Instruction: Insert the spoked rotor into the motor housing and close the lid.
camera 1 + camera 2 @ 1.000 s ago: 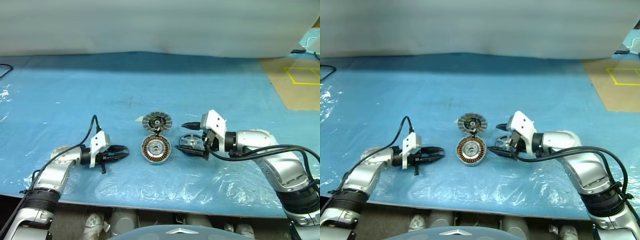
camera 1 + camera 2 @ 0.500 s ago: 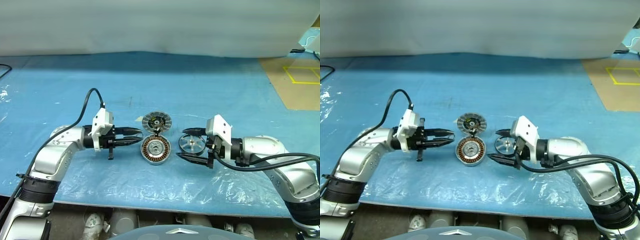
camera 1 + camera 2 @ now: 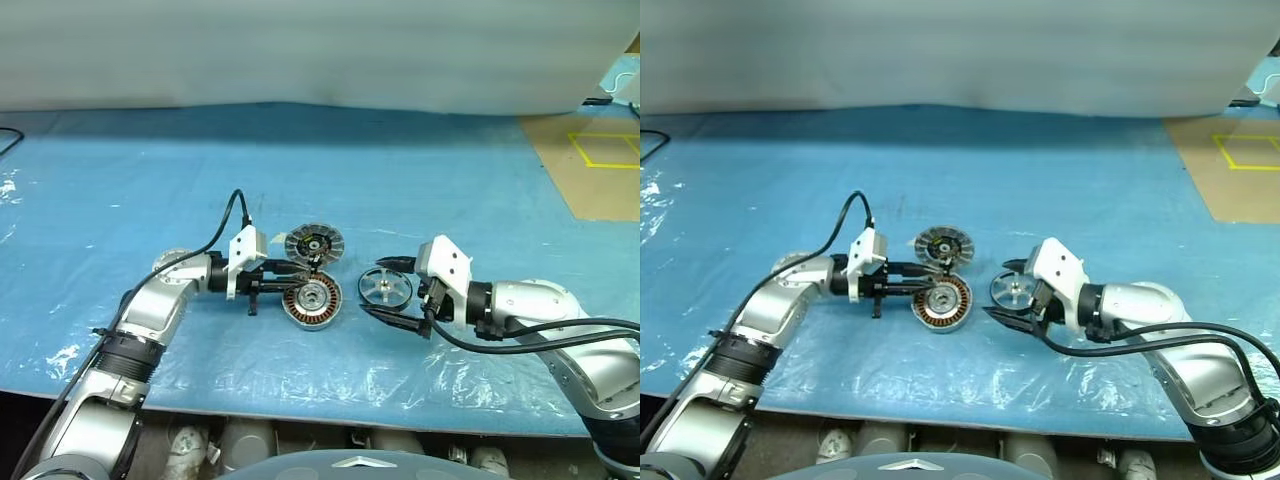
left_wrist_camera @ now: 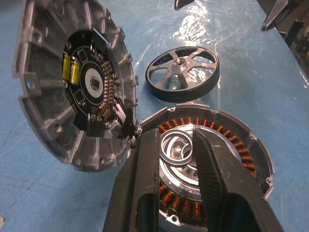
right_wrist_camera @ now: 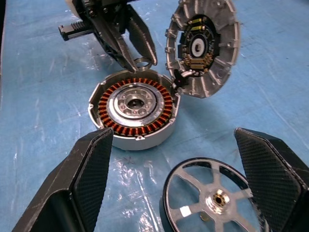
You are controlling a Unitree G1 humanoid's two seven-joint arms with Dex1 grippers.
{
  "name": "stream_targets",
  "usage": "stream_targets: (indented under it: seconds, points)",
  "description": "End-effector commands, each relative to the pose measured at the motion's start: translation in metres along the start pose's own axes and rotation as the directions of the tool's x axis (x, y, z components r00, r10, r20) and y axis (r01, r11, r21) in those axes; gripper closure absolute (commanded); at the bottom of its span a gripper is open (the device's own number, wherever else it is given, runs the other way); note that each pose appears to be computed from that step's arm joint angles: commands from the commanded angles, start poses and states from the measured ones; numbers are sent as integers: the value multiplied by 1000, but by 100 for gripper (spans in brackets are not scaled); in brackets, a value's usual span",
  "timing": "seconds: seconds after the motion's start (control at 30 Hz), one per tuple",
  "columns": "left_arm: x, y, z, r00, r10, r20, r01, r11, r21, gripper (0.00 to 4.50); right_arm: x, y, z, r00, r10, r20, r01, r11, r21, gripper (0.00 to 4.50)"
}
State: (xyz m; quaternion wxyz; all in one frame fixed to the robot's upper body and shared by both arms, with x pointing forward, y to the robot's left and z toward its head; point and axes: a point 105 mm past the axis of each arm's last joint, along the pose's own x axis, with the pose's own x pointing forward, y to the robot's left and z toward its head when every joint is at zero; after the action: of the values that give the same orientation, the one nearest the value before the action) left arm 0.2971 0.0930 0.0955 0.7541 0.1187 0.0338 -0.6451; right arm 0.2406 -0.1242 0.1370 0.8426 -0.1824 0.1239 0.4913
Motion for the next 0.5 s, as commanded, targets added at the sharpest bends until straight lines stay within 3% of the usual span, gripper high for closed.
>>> stream_targets:
  seconds: [0.03, 0.5]
  points:
    - [3, -5, -2, 1000, -20, 7, 19, 998, 53, 379, -9, 5, 9, 1000, -14, 15, 14, 999, -33, 34]
    - [19, -21, -9, 994, -99, -46, 106, 980, 171, 379, -20, 5, -1, 998, -45, -34, 44, 999, -14, 34]
